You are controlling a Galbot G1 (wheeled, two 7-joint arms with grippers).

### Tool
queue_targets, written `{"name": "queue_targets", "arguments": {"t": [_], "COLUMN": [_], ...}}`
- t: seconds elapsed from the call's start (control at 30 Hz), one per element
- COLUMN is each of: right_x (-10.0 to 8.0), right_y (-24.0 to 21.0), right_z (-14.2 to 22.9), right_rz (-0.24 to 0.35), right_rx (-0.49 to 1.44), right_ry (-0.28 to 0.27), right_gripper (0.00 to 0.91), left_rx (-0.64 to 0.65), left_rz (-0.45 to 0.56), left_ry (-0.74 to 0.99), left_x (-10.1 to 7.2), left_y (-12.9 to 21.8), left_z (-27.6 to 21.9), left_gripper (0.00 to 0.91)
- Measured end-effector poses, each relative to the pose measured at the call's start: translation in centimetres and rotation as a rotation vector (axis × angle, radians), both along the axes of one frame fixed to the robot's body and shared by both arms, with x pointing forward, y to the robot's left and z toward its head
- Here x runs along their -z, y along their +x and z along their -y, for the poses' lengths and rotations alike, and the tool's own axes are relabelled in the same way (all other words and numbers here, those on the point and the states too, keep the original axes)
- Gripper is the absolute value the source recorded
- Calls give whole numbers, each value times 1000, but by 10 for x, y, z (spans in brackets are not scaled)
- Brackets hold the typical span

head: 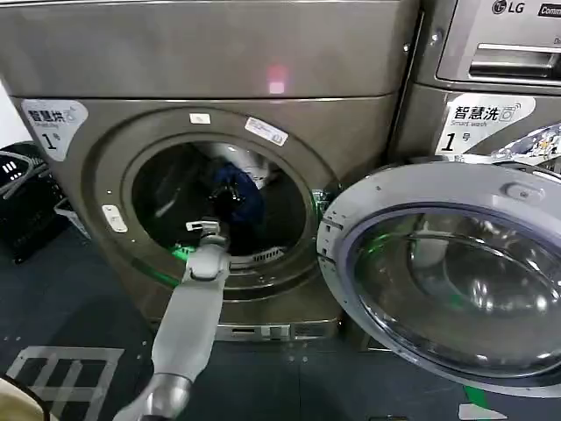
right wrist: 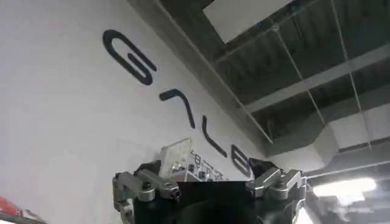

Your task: Grasp the clothes from the dryer.

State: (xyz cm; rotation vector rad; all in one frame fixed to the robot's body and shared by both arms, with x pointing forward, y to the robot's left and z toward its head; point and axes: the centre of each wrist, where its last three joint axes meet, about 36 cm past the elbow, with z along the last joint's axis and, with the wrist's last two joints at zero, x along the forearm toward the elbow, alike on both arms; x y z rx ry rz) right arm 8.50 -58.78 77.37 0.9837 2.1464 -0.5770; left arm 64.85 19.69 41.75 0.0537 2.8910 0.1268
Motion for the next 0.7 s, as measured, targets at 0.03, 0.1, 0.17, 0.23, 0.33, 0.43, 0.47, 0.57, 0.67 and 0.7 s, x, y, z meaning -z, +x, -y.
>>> {"name": "queue_targets", "arguments": {"t": [0.03, 0.1, 0.17, 0.23, 0.33, 0.43, 0.47, 0.57, 0.67, 0.7], "right_x": [0, 0, 0, -1, -1, -1, -1, -1, -2, -2], "right_y": [0, -1, -1, -2, -3, -4, -4, -4, -4, -4], "right_z": [0, 0, 0, 0, 0, 0, 0, 0, -1, -1], "right_rz": [1, 2, 4, 6, 6, 4, 3, 2, 2, 2], "right_rx": [0, 2, 3, 5, 6, 6, 7, 7, 7, 7], "right_ry": [0, -1, -3, -4, -6, -7, -7, -7, -7, -8], "right_gripper": [907, 907, 907, 907, 907, 907, 907, 907, 907, 907], "left_rx": [-2, -6, -10, -13, -13, -11, -11, -5, 2, 5], "left_rz": [4, 11, 15, 17, 20, 24, 24, 25, 25, 24], "left_ry": [5, 9, 11, 15, 15, 16, 17, 23, 31, 34], "left_x": [1, 1, 2, 3, 3, 2, 2, 1, 1, 1], "left_y": [-1, -2, -3, -4, -4, -3, -3, -1, 0, 0], "left_z": [0, 0, 1, 1, 3, 4, 4, 5, 5, 5], "left_gripper": [0, 0, 0, 0, 0, 0, 0, 0, 0, 0]}}
